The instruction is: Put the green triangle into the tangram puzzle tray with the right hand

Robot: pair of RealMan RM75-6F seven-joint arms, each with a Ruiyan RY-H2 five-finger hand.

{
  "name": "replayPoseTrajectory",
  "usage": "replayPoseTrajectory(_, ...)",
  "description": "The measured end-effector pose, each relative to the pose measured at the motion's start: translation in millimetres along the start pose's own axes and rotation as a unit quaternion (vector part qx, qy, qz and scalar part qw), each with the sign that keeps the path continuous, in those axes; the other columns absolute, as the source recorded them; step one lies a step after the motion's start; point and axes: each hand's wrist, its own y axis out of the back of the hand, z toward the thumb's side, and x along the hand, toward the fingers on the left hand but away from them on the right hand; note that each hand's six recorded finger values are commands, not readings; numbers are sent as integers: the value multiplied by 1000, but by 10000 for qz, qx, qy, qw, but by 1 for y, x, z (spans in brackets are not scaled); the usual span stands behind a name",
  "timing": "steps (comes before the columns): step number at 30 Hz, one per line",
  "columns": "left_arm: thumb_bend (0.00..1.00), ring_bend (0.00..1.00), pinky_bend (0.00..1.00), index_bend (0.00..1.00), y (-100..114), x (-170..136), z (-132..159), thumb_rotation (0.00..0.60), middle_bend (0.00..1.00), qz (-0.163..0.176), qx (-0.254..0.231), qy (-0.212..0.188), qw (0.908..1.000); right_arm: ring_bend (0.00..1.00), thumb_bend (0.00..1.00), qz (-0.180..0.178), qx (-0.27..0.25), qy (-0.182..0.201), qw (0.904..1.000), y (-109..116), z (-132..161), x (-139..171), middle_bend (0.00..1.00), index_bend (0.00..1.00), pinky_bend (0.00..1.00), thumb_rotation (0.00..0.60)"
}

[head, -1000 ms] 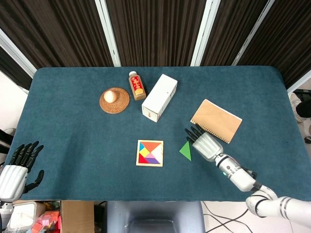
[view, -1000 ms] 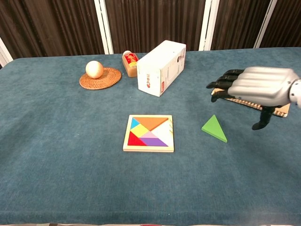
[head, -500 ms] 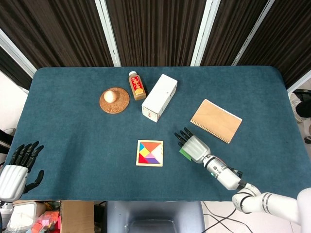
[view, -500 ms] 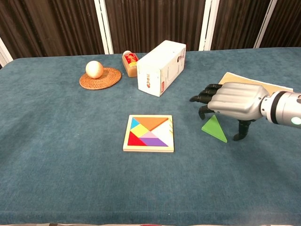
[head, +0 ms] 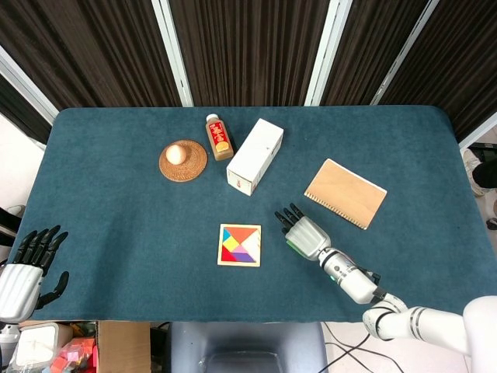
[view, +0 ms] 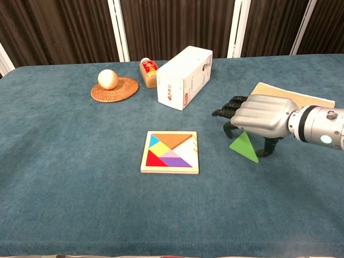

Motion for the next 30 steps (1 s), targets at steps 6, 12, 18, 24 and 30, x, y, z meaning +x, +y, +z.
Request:
replayPoseTrajectory(6,485,15,54,0,1,-1,0,600,2,16,-14,-9,10000,0,426,-1,31,-43,10000,1,4,-2,0,564,0,600)
replayPoseTrajectory(12,486,17,54,0,3,-2,0,600,2,47,-41,-1,10000,0,467,-9,54,-88,9999,2,5,-2,9,653,0,600)
replayPoseTrajectory(18,487,17,55,0,4,-3,1,600,3,72,-64,-46,9999,0,497,-90,47,-148,9998,6,4,2,49,739,0,600)
replayPoseTrajectory(24,486,17,54,0,5,-4,3,600,3,74,-88,-92,9999,0,499,-453,-141,-345,9983,25,-2,8,83,763,0,600)
replayPoseTrajectory(30,484,17,54,0,5,-5,6,600,2,99,-103,-167,9998,0,498,-1031,-319,-513,9928,61,1,8,97,763,0,600)
